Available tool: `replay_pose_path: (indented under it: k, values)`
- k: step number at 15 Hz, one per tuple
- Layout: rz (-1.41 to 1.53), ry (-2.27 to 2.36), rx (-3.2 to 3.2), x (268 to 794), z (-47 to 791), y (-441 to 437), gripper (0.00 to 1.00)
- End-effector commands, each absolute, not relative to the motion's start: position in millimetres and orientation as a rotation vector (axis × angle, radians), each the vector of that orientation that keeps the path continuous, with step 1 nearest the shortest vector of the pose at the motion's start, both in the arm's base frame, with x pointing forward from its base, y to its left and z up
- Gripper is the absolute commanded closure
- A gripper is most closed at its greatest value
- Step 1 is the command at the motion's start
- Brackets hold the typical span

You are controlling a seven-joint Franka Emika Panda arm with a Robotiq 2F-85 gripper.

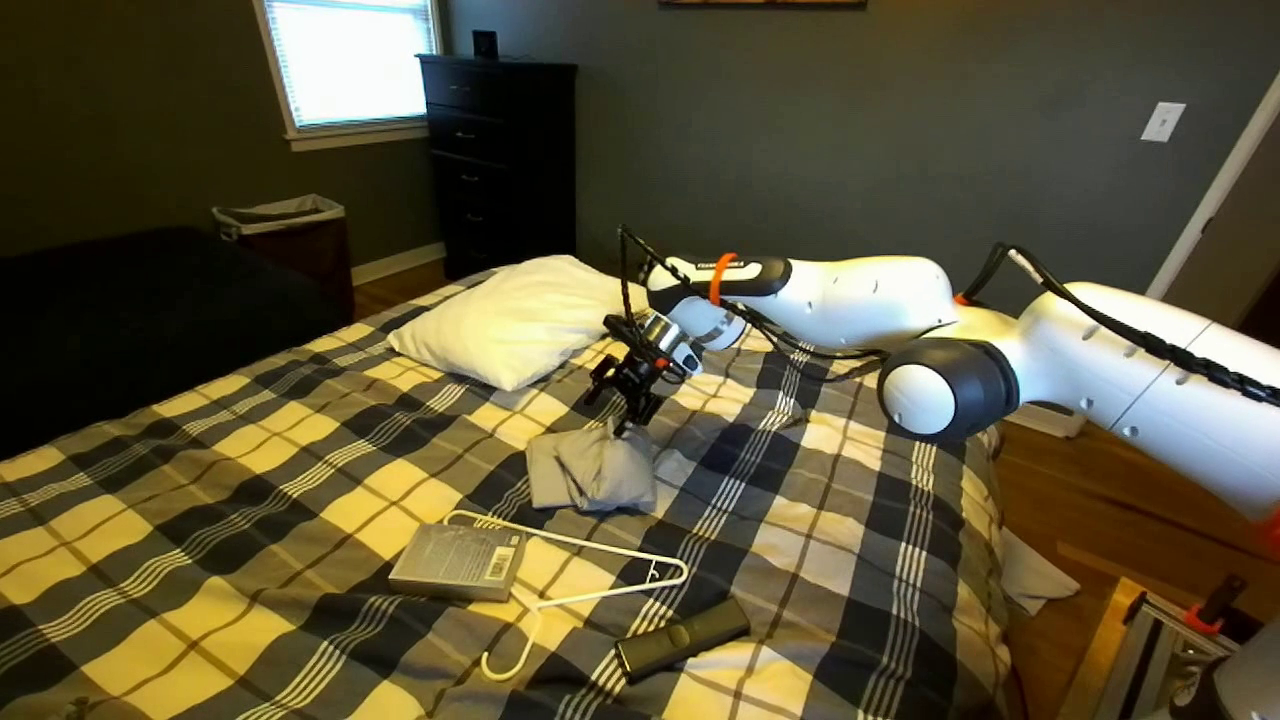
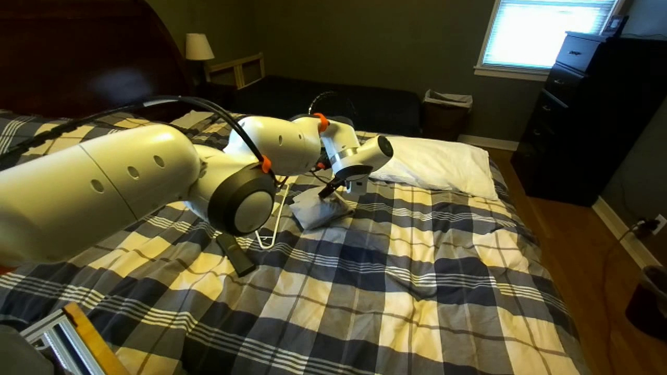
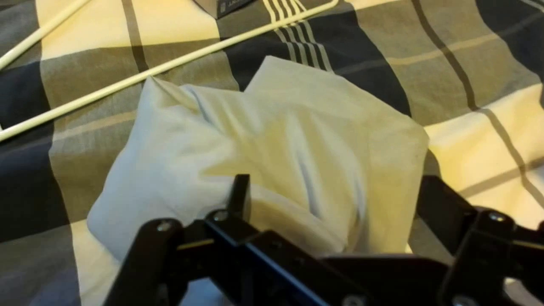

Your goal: Put the right cloth on the left cloth

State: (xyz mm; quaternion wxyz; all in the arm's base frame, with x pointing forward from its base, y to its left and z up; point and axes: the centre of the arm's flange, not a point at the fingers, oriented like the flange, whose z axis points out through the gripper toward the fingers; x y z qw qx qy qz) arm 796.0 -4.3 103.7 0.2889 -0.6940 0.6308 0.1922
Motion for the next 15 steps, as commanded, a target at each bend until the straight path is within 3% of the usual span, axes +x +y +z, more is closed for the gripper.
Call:
replay_pose_path:
  k: [1, 9, 15]
  values:
    - [0.575, 1.704, -1.863, 813.0, 68.7, 3.5, 0.00]
    - [0.406, 1.778, -1.850, 833.0, 5.3, -31.2, 0.00]
    - [0.333, 1.488, -1.877, 804.4, 58.9, -48.8, 0.00]
